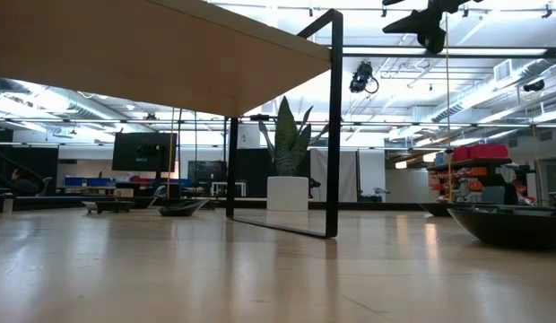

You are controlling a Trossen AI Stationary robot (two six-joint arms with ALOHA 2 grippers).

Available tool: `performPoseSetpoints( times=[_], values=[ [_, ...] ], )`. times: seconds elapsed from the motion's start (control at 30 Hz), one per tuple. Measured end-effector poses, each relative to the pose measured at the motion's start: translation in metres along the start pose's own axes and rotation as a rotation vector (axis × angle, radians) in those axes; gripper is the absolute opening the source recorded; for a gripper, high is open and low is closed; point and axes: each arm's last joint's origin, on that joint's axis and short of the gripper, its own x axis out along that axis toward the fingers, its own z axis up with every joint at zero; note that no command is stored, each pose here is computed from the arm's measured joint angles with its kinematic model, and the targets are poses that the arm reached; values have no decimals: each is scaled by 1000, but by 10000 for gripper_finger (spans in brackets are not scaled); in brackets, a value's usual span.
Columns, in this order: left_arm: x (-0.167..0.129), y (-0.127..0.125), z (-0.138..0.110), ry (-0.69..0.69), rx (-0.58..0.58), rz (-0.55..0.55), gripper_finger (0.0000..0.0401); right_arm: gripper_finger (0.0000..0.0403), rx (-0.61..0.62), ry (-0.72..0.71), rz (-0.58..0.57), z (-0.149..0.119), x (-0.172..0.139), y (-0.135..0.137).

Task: Pick & Place Mini shaped plates
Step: Stack the black drop shaped plate on top of the black drop shaped plate on the shelf, then stack the black square plate on top of the black square plate on the shelf

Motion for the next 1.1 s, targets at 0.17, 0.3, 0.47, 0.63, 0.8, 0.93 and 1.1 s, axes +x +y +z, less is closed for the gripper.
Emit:
performPoseSetpoints(
  times=[0.17, 0.3, 0.47, 0.63, 0.8, 0.93, 1.1],
  values=[
    [9, 0, -2, 41, 3, 0, 8, 210, 0, 0, 1, 0, 0, 0],
    [10, -1, -1, 39, 3, 0, 10, 210, 0, -2, 1, 0, 0, 0],
    [10, -1, -1, 38, 3, -3, 27, 210, 0, -1, 1, 0, 0, 0],
    [11, -1, -1, 39, 3, -6, 43, 210, 0, -1, 1, 0, 0, 0],
    [10, -1, -1, 41, 3, -6, 58, 210, 0, 0, 1, 0, 0, 0],
    [3, 1, 5, 36, -1, 2, 67, 210, 0, -1, 1, 0, 0, 0],
    [-15, 14, 17, 45, 0, 97, 74, 210, 0, -1, 1, 0, 0, 0]
  ],
)
